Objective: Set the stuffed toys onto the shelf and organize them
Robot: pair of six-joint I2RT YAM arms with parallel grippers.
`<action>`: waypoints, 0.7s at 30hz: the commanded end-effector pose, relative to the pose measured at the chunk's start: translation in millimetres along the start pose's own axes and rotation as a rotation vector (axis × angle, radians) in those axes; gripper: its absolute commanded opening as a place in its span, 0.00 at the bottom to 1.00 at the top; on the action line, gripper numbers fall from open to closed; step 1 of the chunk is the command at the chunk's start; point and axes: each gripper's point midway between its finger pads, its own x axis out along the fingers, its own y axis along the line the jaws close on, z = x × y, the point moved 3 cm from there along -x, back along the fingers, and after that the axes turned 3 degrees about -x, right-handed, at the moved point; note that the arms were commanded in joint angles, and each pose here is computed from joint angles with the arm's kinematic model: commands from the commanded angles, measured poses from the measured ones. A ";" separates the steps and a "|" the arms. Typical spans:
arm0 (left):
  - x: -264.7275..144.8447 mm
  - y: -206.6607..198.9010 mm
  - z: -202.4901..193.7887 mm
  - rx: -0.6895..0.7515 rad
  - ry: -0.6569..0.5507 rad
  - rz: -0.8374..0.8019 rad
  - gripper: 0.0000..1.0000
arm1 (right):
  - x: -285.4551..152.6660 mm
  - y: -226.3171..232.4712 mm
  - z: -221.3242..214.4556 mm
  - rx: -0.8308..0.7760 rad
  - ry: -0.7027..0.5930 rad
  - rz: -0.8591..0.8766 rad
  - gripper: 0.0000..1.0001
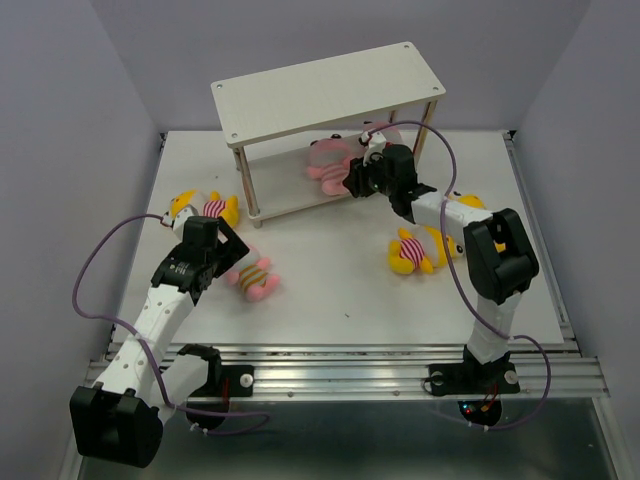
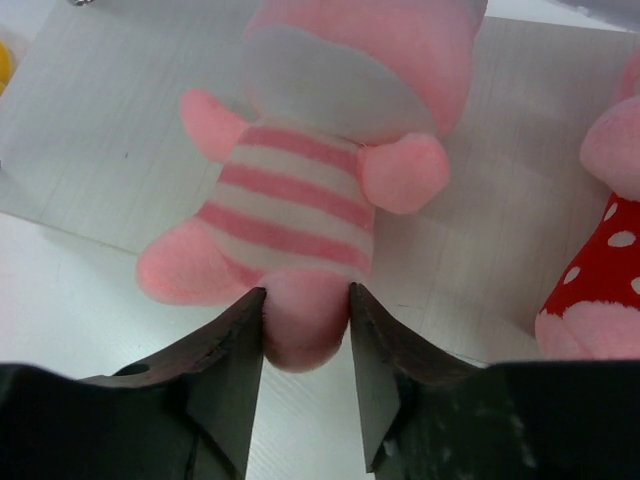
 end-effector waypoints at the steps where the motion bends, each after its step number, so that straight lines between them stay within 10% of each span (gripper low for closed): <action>1: -6.2 -7.5 15.3 0.002 -0.048 -0.014 0.99 | 2.0 -5.1 26.0 -0.017 -0.065 -0.014 0.47; 21: -11.1 -5.9 9.2 -0.026 -0.034 -0.032 0.99 | -21.1 -1.8 47.5 -0.003 -0.091 -0.039 0.80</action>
